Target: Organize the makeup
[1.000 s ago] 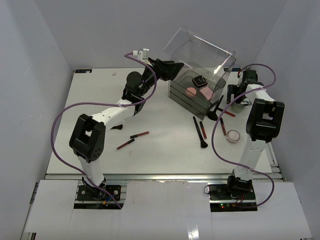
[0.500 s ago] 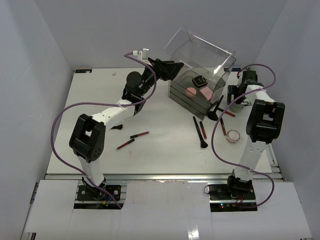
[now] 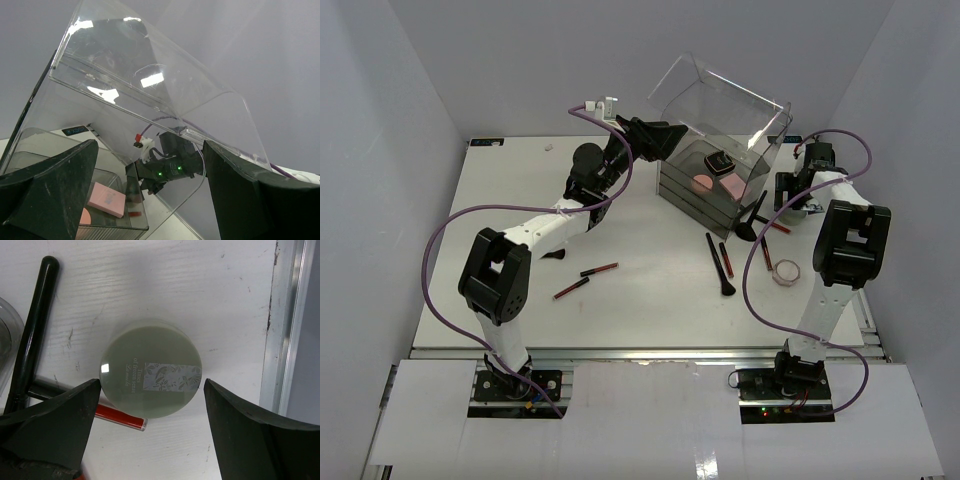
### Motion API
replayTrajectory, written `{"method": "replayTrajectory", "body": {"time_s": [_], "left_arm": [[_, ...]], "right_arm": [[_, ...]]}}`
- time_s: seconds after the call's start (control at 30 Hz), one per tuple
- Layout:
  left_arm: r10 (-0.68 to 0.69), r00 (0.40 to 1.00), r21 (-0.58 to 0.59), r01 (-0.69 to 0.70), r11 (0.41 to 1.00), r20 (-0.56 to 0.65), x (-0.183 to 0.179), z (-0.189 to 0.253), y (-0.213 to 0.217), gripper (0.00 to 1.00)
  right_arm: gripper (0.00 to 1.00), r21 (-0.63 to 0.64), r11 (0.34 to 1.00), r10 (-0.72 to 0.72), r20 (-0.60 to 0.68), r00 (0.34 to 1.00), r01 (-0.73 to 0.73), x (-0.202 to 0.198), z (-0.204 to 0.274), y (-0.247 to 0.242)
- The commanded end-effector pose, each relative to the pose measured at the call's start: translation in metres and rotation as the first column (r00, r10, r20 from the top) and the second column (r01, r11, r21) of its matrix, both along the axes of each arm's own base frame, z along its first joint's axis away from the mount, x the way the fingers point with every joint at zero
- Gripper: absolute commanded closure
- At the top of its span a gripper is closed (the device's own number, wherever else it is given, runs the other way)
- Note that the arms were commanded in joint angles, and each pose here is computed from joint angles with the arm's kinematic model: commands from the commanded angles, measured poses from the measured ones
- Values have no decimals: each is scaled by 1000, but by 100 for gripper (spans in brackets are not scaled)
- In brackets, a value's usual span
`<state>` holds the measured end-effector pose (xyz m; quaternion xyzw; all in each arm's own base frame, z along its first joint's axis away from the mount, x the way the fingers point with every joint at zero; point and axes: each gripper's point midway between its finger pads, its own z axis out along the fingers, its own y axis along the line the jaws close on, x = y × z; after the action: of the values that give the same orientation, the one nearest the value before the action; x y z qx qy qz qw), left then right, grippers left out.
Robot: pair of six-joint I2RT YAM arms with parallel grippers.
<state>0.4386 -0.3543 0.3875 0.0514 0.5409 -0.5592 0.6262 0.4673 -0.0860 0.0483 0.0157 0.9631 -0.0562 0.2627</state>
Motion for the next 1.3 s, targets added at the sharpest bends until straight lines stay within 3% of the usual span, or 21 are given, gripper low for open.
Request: {"method": "replayTrajectory", "body": {"time_s": [0.0,0.37,0.67,1.0,1.27], "left_arm": [[8,999,-38,-6,999,51,-10,27,10,4],[7,999,-37,-5,999,48,-9,25,10,4],[7,999,-39,-5,999,49,-10,26,10,4],[6,999,-37,-4,999,47,-11,26,11,4],[6,999,-39,-4,999,49,-12,28,11,4]], "right_arm": [[10,10,1000,-6,39,999,6,11,6,-5],[9,54,999,3,20,1000,-4,11,-6,-3],[1,77,997,9,12,1000,-10,12,-5,0],[35,110,994,26,16,1000,-28,10,-4,4],[79,113,992,48,58,997,-54,5,10,6]]}}
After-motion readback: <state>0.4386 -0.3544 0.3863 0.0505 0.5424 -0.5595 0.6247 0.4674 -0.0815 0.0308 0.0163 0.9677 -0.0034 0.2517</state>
